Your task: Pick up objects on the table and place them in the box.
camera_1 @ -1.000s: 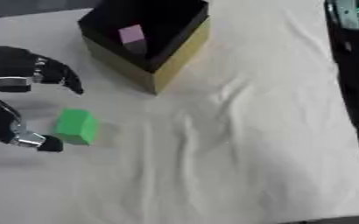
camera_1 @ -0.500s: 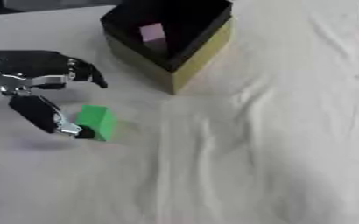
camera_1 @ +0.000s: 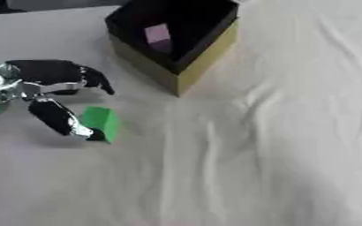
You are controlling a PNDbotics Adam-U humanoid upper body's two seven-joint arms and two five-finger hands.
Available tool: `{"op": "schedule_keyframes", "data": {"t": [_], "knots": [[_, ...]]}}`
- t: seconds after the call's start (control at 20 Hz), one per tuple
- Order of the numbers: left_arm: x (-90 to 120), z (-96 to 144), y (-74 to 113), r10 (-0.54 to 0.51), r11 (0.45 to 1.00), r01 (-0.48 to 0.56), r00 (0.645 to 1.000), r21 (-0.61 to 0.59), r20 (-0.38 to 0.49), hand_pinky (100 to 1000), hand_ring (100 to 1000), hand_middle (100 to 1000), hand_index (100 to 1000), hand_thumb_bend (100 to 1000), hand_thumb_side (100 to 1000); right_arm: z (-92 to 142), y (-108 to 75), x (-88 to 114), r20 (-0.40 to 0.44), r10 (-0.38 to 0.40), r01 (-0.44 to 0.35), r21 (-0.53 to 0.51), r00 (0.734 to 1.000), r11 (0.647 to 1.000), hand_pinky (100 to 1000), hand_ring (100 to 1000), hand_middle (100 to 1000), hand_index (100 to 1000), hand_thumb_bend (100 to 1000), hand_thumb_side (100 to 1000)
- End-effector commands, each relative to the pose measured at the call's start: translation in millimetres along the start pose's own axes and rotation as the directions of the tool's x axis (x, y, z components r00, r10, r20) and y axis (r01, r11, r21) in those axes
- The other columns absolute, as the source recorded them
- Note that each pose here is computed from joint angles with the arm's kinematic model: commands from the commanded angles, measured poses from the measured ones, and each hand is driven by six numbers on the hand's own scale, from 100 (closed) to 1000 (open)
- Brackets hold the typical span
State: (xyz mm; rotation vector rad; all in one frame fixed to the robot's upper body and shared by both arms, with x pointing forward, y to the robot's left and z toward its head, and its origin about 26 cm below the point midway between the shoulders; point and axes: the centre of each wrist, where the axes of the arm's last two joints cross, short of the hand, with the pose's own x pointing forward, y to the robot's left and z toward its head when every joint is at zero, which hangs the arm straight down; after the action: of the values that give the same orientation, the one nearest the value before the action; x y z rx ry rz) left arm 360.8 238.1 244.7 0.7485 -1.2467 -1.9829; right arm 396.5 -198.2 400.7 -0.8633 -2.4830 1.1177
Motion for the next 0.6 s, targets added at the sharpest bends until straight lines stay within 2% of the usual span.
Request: {"op": "schedule_keyframes", "data": {"t": [0.05,0.3,0.4,0.5,0.6], "knots": [[-4.4,3.5,2.8,-0.015,1.0,0.015,1.0,-0.02,0.001,852,897,839,898,558,693,-0.5,-15.4,1.3,0.006,0.031,-0.031,-0.024,0.999,0.999,867,836,737,854,100,913],[-8.0,2.5,-0.4,-0.014,0.999,0.014,1.0,-0.052,0.005,850,894,834,890,510,632,0.2,-14.2,1.0,0.0,0.025,-0.025,-0.021,1.0,0.999,868,835,736,854,100,915],[-9.2,2.0,-1.4,-0.017,0.998,0.017,1.0,-0.057,0.005,836,880,817,871,431,540,0.5,-13.8,0.9,-0.002,0.023,-0.023,-0.02,1.0,1.0,869,835,736,854,100,917],[-9.3,2.1,-1.5,-0.02,0.999,0.02,1.0,-0.047,0.005,802,849,782,834,338,494,0.8,-13.5,0.8,-0.004,0.021,-0.021,-0.018,1.0,1.0,869,835,736,854,100,919],[-8.2,3.7,-0.1,-0.02,1.0,0.02,1.0,-0.01,0.0,756,803,738,794,263,486,1.2,-13.3,0.4,-0.008,0.02,-0.02,-0.015,1.0,1.0,869,835,736,854,100,920]]}}
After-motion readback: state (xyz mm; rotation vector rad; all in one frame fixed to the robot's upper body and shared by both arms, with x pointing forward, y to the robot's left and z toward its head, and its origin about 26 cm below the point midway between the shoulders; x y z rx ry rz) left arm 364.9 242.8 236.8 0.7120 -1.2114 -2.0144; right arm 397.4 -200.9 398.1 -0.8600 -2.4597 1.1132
